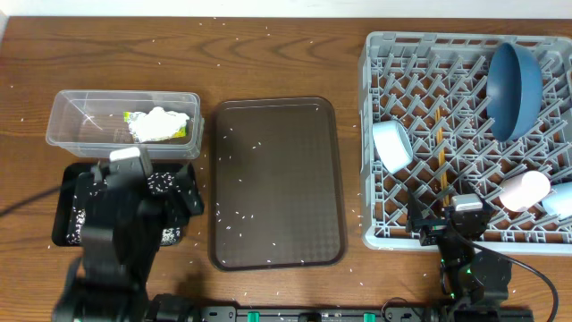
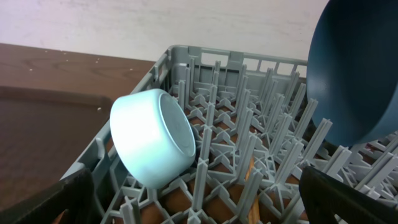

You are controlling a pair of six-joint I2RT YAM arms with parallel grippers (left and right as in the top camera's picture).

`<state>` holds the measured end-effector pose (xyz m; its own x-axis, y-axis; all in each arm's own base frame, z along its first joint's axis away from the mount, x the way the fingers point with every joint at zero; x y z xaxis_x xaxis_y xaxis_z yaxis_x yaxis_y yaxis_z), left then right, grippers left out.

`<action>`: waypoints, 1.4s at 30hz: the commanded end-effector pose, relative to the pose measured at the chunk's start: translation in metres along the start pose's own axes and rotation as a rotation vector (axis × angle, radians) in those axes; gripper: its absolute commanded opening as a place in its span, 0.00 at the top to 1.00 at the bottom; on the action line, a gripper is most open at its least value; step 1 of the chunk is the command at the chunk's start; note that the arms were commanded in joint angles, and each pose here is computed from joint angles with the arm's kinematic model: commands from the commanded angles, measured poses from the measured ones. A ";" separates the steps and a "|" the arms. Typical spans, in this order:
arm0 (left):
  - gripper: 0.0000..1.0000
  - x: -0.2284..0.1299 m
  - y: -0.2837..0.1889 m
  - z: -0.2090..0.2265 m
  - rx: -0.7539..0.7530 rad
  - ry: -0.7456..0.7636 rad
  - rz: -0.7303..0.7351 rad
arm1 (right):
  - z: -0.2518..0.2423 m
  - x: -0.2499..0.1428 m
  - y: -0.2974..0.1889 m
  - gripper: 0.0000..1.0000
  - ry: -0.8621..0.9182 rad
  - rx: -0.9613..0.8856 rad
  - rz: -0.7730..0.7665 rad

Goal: Sort waste into correct bins and load items into the dishwasher rack

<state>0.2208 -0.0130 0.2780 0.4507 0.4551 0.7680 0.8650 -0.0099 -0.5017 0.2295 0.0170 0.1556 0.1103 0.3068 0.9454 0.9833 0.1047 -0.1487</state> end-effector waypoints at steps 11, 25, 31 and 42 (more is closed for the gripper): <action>0.02 -0.039 -0.006 0.019 -0.146 0.252 -0.239 | 0.000 -0.001 0.000 0.01 0.013 -0.002 -0.003; 0.02 -0.083 0.050 0.027 -0.256 0.279 -0.320 | 0.000 -0.001 0.000 0.01 0.013 -0.001 -0.002; 0.02 -0.104 0.073 0.037 -0.249 0.279 -0.301 | 0.000 -0.001 0.000 0.01 0.013 -0.001 -0.002; 0.02 -0.106 0.079 0.038 -0.256 0.279 -0.320 | 0.000 -0.001 0.000 0.01 0.013 -0.001 -0.002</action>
<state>0.2323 -0.0284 0.1565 0.1363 0.2231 0.9652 0.9842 -0.1421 -0.1061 0.2295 0.0170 0.1551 0.1114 0.3068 0.9452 0.9831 0.1047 -0.1499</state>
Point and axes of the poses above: each gripper's point midway between its finger pads, its own y axis out along the fingers, its own z axis along the line the jaws close on, x = y × z, the point moved 1 cm from there along -y, back along the fingers, and after that the axes turned 14 degrees about -y, right-handed, at the moved point
